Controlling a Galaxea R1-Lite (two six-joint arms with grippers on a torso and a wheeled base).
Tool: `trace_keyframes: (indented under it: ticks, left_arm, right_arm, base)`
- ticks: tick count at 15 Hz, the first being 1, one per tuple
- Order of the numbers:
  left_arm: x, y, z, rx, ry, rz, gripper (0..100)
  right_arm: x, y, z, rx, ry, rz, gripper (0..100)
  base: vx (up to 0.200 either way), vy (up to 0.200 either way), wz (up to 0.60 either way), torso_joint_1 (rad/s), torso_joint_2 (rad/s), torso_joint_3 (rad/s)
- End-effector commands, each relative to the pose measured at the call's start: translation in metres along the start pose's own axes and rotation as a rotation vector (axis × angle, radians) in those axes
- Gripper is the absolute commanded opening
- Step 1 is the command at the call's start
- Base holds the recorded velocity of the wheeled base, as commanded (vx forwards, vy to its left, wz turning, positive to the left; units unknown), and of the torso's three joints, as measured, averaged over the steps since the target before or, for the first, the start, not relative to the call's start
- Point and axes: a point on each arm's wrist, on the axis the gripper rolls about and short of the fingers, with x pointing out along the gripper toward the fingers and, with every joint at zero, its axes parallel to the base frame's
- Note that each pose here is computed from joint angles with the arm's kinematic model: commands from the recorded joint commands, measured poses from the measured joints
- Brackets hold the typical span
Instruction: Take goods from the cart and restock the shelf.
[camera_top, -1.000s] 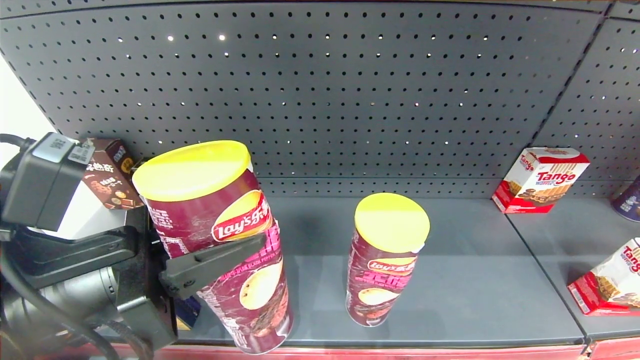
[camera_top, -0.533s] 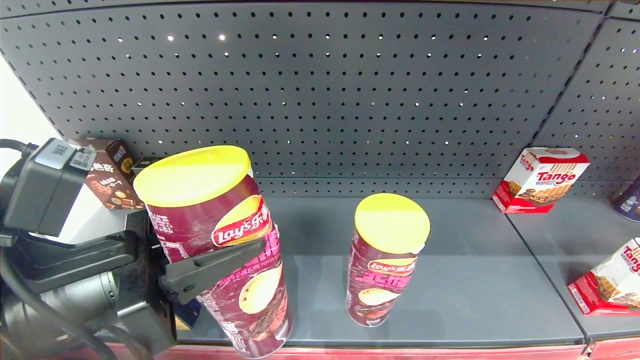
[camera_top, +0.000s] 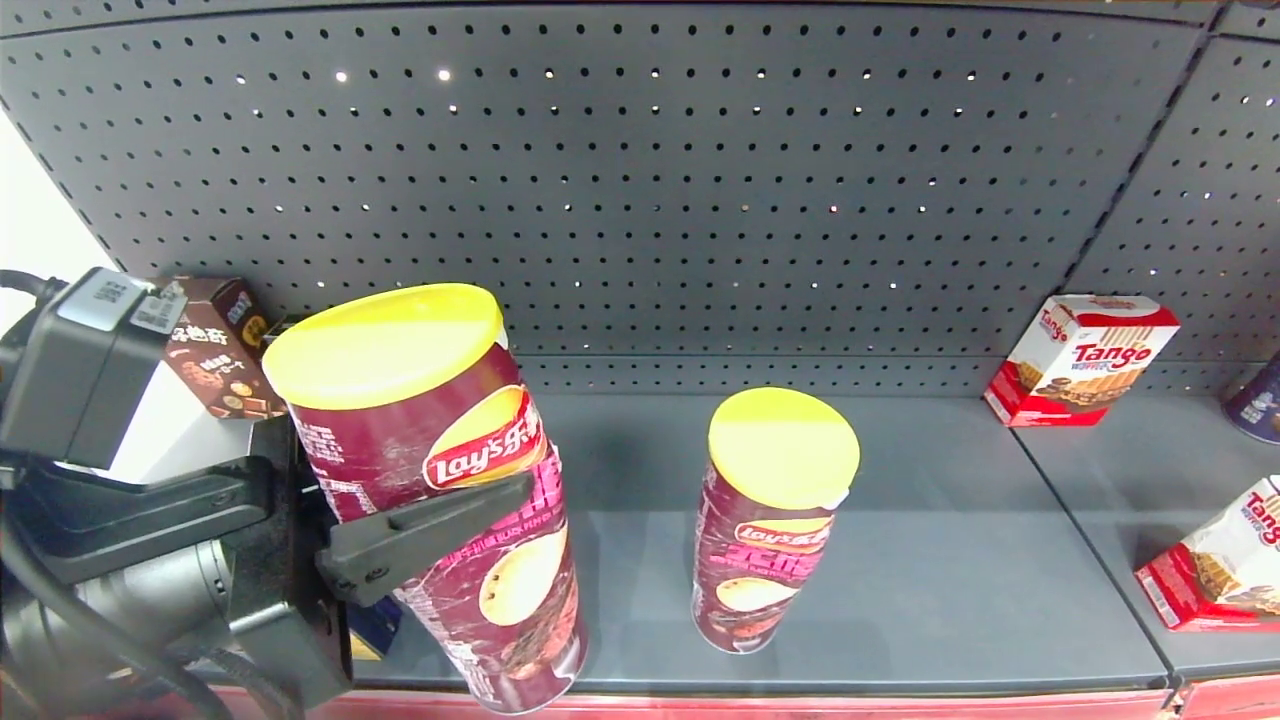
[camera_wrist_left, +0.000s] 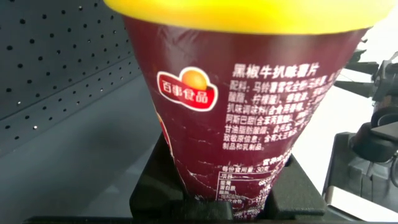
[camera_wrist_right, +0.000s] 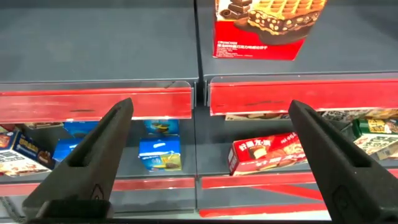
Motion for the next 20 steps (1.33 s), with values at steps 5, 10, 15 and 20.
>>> trace_keyframes:
  ticks: [5,10,15,20]
  left_arm:
    - [0.012,0.005,-0.004,-0.007,0.029,-0.022,0]
    - [0.023,0.028,0.0,0.056,0.028,0.049,0]
    - [0.049,0.057,-0.006,0.1,0.062,0.092,0]
    - [0.108,0.097,-0.012,0.135,-0.002,0.08,0]
  right_arm:
    - [0.0,0.0,0.0,0.0,0.006,0.001,100]
    - [0.0,0.0,0.0,0.0,0.006,0.001,100]
    - [0.0,0.0,0.0,0.0,0.006,0.001,100]
    - [0.0,0.0,0.0,0.0,0.006,0.001,100]
  base:
    - [0.0,0.0,0.0,0.0,0.0,0.0]
    - [0.0,0.0,0.0,0.0,0.0,0.0]
    - [0.0,0.0,0.0,0.0,0.0,0.0]
    - [0.0,0.0,0.0,0.0,0.0,0.0]
